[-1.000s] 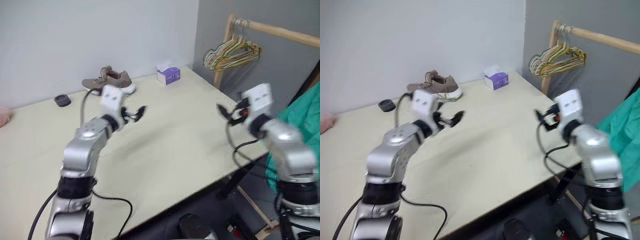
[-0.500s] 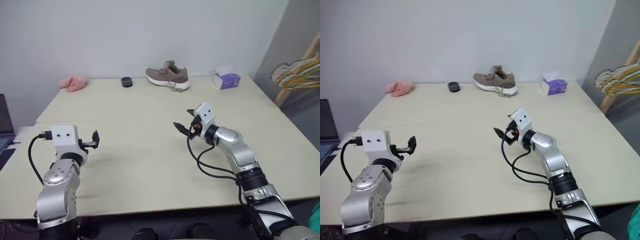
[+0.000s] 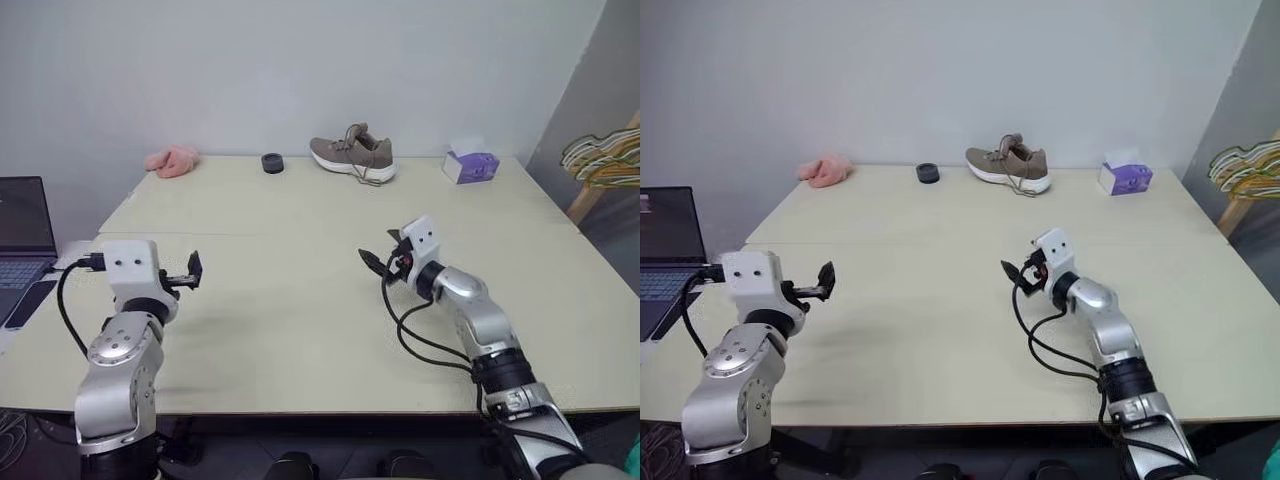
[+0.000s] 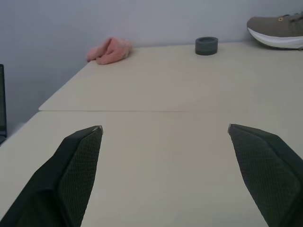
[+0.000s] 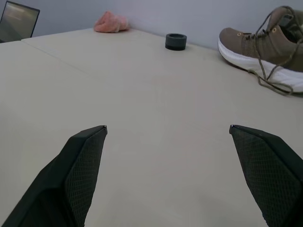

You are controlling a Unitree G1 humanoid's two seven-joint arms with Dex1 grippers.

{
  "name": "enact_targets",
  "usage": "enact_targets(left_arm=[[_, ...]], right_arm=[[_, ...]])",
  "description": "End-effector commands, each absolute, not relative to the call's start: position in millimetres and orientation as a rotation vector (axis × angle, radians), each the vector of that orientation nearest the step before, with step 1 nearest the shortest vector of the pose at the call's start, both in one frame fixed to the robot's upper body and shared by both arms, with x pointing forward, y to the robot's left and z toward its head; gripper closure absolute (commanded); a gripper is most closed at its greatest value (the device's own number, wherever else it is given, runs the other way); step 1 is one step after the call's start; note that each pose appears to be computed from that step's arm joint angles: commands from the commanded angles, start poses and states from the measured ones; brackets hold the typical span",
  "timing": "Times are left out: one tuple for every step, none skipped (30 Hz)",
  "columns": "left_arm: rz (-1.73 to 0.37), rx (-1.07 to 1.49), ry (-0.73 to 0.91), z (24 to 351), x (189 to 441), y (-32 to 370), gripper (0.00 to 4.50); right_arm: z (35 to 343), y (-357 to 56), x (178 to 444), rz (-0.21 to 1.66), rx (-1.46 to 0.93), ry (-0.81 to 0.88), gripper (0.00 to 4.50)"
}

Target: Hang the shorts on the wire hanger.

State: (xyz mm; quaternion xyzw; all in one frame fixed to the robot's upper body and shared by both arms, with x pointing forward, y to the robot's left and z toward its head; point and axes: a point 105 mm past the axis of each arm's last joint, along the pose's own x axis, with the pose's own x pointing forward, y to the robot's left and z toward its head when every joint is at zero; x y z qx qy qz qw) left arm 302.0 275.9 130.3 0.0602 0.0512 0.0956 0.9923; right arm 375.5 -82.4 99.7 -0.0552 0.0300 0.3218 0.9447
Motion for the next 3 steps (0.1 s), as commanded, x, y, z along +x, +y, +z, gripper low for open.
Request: enact_targets(left_arm=[[0.156,0.149,0.028,149.3,303.4,268.0,0.0],[0.125,0.158,0.025,150.7,305.3,264.5,0.0],[0.103,0.165,0.024,151.7,306.5,262.1,0.0]], right_arm=[[122.2,-79.2,375.3,0.644,-0.106,-0.013,0.08],[123.0,-79.6,375.6,0.638,-0.105,-0.015,0.08],[123.6,-79.9,375.7,0.635,-0.106,-0.017,0.08]])
